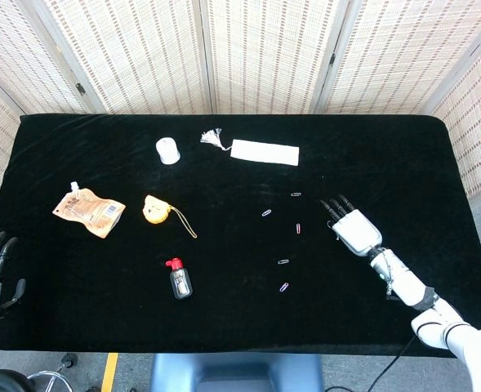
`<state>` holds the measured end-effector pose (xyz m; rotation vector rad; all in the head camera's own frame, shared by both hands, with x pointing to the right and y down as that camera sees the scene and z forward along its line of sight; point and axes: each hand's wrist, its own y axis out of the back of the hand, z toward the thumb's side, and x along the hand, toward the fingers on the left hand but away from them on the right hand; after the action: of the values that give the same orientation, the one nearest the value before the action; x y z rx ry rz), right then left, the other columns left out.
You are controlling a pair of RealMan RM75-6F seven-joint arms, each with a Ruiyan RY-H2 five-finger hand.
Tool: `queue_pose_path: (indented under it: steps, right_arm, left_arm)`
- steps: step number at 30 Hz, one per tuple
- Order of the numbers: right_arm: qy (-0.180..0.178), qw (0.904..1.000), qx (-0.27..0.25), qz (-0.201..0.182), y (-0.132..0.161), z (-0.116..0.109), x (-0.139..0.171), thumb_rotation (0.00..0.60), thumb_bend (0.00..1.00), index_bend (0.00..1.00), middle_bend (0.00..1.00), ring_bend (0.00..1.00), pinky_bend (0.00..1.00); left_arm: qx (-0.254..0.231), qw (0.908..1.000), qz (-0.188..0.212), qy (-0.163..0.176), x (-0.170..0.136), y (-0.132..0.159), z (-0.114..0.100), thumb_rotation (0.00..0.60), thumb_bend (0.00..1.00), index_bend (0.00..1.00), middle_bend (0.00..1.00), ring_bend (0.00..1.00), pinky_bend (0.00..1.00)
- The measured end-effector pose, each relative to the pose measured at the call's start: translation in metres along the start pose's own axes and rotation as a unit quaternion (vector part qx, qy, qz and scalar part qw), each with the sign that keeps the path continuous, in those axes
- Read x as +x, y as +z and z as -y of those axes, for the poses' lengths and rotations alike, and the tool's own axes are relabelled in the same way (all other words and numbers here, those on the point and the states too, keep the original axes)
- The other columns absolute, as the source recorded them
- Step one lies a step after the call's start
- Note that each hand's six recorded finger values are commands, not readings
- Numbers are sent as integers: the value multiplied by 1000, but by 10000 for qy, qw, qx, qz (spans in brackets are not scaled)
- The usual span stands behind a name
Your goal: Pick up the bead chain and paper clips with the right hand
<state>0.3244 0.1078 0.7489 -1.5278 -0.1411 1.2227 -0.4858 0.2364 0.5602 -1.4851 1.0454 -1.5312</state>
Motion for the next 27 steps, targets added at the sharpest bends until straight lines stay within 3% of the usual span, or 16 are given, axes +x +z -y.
queue_pose_path:
  steps: [14,27]
  right_arm:
    - [28,10000,-67,1,7,5,-6,600,394,489,0,0,0]
    - [25,10000,24,60,6,4,-9,600,425,650,3,1,0]
  left_arm:
    - [-50,10000,10,33,-2,-1,-3,600,521,0,0,0,0]
    - [-70,10000,40,56,-3,-1,-4,600,521,0,0,0,0]
